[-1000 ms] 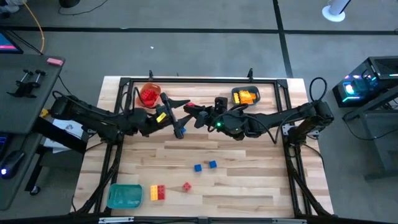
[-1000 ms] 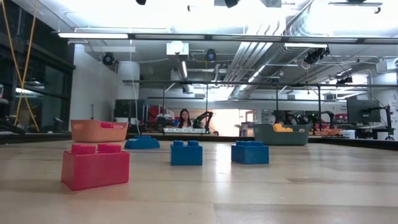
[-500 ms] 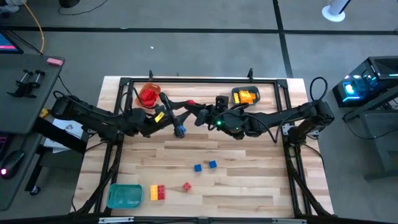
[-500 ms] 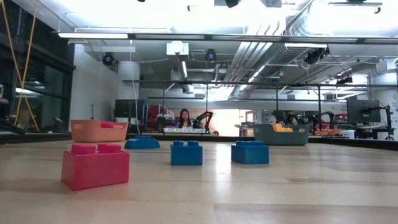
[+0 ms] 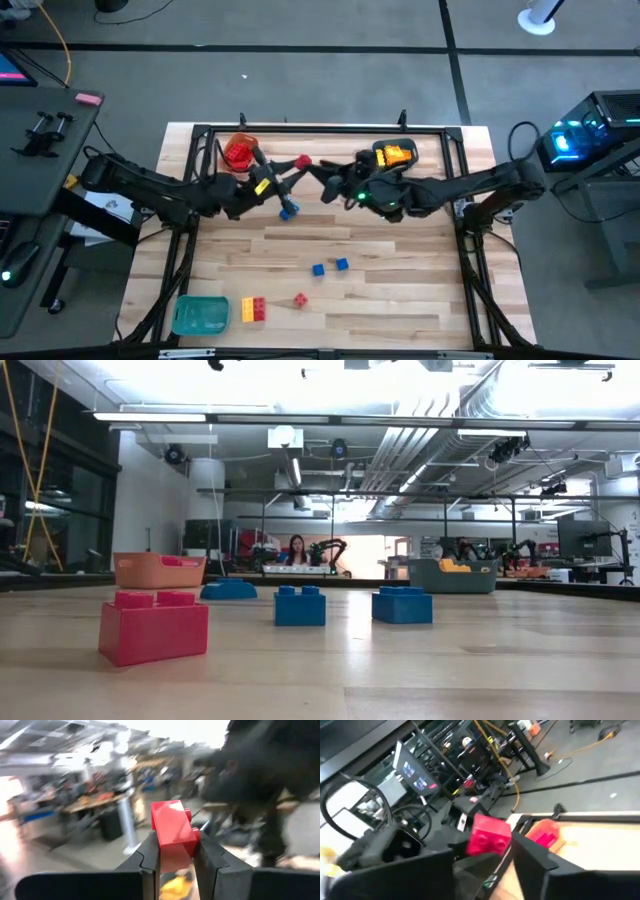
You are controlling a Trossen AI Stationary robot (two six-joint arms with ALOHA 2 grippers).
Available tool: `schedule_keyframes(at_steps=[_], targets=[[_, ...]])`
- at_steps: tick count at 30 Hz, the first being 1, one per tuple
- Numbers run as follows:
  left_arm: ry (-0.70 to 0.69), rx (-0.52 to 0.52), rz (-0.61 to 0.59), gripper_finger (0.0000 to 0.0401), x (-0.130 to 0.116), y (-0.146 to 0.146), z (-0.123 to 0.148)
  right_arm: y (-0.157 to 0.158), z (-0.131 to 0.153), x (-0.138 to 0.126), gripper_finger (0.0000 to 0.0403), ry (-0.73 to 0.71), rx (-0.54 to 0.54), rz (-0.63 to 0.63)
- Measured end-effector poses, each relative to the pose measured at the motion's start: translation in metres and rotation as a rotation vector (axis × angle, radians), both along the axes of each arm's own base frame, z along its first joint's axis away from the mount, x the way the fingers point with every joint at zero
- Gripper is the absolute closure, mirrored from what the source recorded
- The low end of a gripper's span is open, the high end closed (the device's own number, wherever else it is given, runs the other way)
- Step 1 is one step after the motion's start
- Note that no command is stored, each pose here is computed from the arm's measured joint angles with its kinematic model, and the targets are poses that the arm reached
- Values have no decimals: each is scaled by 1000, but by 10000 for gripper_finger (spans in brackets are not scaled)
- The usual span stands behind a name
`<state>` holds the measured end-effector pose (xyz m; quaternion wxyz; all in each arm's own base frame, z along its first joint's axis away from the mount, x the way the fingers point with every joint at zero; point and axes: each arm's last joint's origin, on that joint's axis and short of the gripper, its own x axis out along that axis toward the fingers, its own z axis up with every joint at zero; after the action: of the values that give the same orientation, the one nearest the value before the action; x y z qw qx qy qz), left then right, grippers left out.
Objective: Sort blocks
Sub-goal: Put the red game piece into the orange bin
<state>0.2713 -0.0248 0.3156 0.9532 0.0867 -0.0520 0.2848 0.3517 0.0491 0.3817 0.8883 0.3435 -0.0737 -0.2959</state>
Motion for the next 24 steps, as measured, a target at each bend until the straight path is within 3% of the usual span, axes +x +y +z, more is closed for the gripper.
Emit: schedule_keyframes(at_steps=[6,11,14,16,19,21,24], targets=[[246,-111,265,349,-28,16,-15,-5,18,-35,244,107,-39,4],[386,-375,548,349,-80,47,-47,-6,28,-64,242,174,-48,5],[389,-556,716,349,-114,64,-74,-2,27,-74,242,220,-54,-21],[380,-680,741,349,-125,74,-88,0,26,-78,242,236,-57,-50],[417,-825,641,349,-125,90,-103,1,22,-79,242,254,-49,-76],[441,-858,614,349,-123,103,-108,1,20,-79,242,261,-38,-80],[504,-906,694,349,-128,129,-113,1,18,-79,242,256,-13,-82]])
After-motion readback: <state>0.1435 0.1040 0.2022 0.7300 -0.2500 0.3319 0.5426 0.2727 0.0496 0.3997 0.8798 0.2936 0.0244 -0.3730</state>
